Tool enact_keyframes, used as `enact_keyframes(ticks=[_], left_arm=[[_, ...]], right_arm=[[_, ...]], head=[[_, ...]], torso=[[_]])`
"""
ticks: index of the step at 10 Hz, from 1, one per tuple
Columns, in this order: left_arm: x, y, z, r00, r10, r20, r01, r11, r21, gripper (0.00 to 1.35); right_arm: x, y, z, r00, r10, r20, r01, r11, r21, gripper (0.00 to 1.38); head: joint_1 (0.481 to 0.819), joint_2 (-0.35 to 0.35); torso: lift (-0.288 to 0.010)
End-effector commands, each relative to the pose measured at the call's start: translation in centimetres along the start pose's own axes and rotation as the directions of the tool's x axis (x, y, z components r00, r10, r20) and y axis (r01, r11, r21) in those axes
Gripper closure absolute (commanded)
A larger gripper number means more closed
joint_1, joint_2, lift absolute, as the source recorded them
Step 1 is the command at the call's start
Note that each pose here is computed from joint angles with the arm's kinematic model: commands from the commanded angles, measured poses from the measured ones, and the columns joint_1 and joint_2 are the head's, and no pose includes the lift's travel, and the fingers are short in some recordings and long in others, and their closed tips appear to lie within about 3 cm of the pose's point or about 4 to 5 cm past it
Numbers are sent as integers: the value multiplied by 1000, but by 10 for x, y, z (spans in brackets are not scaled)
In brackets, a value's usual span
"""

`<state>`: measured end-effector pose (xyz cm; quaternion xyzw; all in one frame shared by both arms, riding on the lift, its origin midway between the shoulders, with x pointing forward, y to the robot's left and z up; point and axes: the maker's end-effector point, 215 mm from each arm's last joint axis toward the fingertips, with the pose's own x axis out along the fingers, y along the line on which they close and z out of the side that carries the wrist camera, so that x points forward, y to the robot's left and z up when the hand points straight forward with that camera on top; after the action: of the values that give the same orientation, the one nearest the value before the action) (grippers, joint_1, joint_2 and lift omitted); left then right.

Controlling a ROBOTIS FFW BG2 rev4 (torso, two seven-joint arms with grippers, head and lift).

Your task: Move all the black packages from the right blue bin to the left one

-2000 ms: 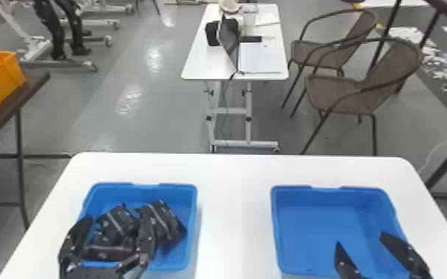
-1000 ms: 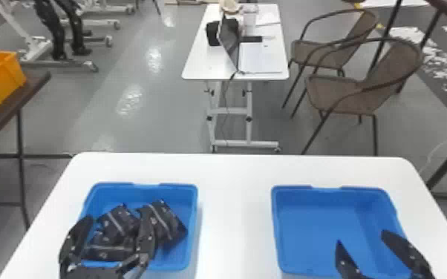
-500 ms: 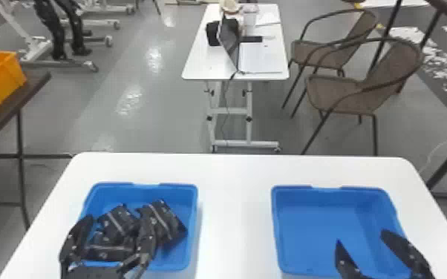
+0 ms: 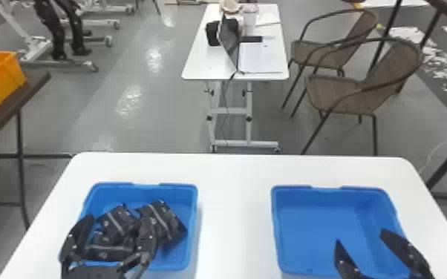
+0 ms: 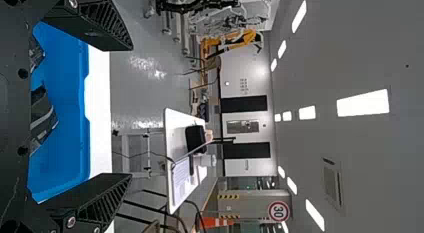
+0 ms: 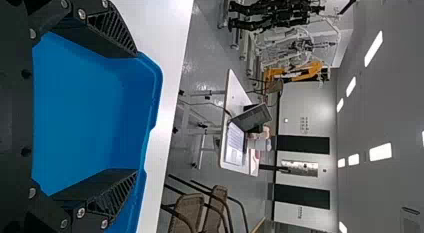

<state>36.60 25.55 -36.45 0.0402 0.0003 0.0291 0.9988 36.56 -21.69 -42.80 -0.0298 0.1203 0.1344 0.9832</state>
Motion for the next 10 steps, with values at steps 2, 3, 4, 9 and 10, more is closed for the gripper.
enact_keyframes(ticks=[2,3,4,9,10], left_arm=[[1,0,0,1000,0,0,0,1000,-3,121],[1,-1,0,1000,-2,0,2,1000,-3,119],[1,0,0,1000,0,-1,0,1000,-3,121],[0,0,-1,1000,-4,-2,4,1000,-3,121],[0,-1,-1,1000,-5,-3,5,1000,-5,121]], right_arm=[[0,0,0,1000,-1,1,1,1000,2,206],[0,0,0,1000,-1,1,1,1000,1,206],[1,0,1,1000,-1,2,1,1000,0,206],[0,0,0,1000,-1,1,1,1000,1,208],[0,0,0,1000,-1,1,1,1000,1,208]], head=[[695,61],[695,60],[695,60],[695,60],[695,61]], torso=[[-42],[-42],[-42],[-42],[-42]])
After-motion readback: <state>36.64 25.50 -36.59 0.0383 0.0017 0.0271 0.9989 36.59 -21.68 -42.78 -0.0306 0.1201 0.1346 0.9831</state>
